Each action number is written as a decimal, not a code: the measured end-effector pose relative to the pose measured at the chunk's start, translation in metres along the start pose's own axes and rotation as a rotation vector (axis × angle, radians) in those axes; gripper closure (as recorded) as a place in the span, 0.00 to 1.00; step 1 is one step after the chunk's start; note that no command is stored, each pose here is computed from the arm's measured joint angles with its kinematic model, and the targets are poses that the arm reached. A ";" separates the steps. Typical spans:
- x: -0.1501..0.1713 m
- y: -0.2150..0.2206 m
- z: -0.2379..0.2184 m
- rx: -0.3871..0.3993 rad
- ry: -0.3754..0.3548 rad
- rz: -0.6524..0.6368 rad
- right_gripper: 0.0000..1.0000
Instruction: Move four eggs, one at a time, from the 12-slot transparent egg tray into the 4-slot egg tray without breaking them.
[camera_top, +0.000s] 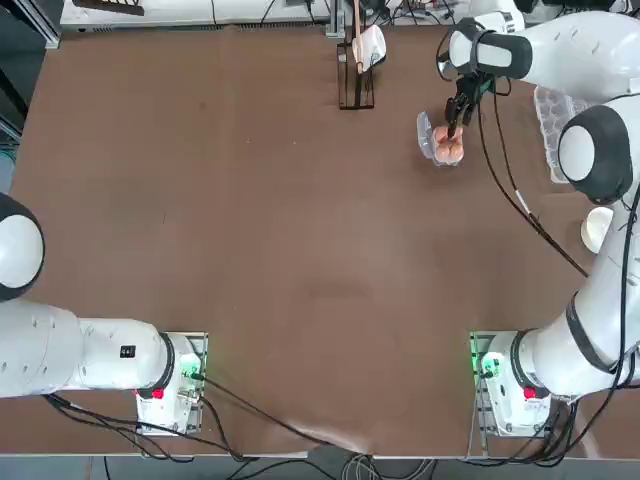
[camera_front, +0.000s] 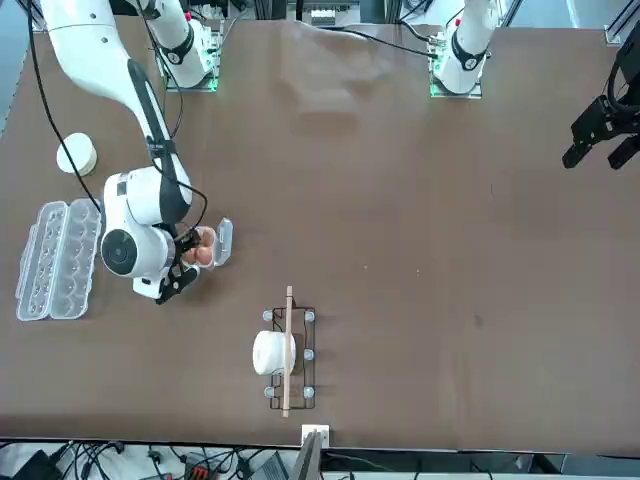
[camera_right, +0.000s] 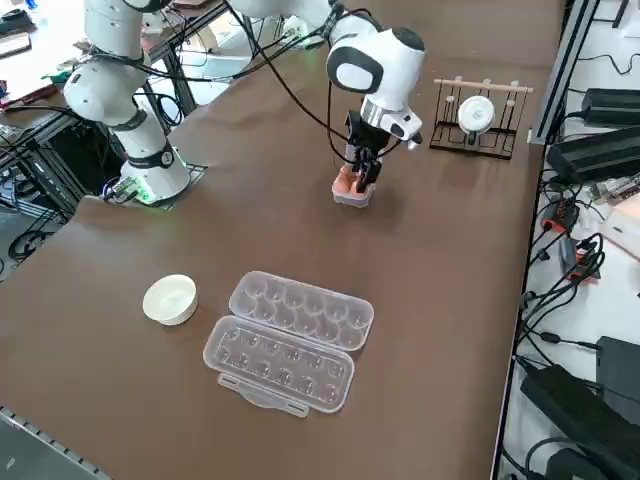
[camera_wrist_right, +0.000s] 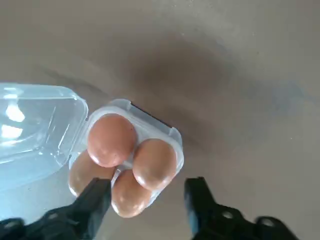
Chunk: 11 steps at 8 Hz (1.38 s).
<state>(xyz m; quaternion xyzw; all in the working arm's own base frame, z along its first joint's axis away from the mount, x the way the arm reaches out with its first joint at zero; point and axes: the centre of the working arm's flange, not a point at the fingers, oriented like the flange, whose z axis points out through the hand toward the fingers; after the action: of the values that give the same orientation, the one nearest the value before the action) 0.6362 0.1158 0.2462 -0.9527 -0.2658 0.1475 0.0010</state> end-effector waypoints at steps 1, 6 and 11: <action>0.000 0.000 0.000 0.000 0.000 0.000 0.00; -0.026 0.039 -0.071 -0.020 0.127 0.100 0.00; -0.074 -0.005 -0.215 -0.044 0.326 0.342 0.00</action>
<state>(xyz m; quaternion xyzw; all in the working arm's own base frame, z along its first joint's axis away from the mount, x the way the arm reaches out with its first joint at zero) 0.6338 0.0994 0.4735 -0.9949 -0.0999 -0.0158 -0.0017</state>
